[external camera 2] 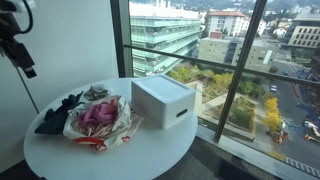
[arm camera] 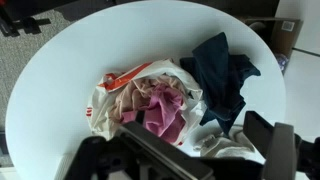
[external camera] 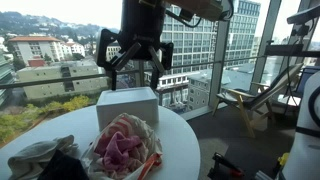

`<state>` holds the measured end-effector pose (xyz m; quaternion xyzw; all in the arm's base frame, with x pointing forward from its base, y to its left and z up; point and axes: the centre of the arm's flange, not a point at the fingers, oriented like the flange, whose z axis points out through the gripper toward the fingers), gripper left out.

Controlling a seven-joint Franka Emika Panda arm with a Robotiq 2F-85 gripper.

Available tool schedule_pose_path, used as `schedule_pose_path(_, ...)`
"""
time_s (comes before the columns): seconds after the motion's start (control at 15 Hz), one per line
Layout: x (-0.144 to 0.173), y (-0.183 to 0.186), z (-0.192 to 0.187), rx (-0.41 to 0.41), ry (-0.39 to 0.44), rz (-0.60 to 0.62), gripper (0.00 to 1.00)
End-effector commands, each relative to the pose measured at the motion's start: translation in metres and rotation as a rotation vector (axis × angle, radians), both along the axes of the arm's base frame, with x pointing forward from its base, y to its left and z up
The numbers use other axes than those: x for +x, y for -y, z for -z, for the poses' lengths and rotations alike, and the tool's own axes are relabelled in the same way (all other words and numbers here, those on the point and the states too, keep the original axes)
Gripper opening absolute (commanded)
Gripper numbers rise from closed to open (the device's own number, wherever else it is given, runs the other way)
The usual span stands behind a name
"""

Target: Put the t-shirts on top of the white storage container.

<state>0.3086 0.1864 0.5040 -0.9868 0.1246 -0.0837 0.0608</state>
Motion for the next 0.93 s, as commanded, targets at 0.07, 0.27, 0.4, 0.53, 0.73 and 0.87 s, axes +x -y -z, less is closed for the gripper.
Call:
schedule_pose_path(0.07, 0.0, -0.001, -0.005, 0.004, 0.01, -0.002, 1.0)
schedule_pose_path(0.27, 0.0, -0.002, -0.008, 0.005, 0.017, -0.003, 1.0)
schedule_pose_path(0.4, 0.0, -0.002, -0.008, 0.005, 0.017, -0.003, 1.0)
schedule_pose_path(0.53, 0.0, -0.002, -0.008, 0.005, 0.017, -0.003, 1.0)
schedule_pose_path(0.73, 0.027, -0.007, 0.038, 0.046, -0.026, 0.02, 1.0)
schedule_pose_path(0.87, 0.04, -0.011, 0.069, 0.059, -0.051, 0.036, 1.0)
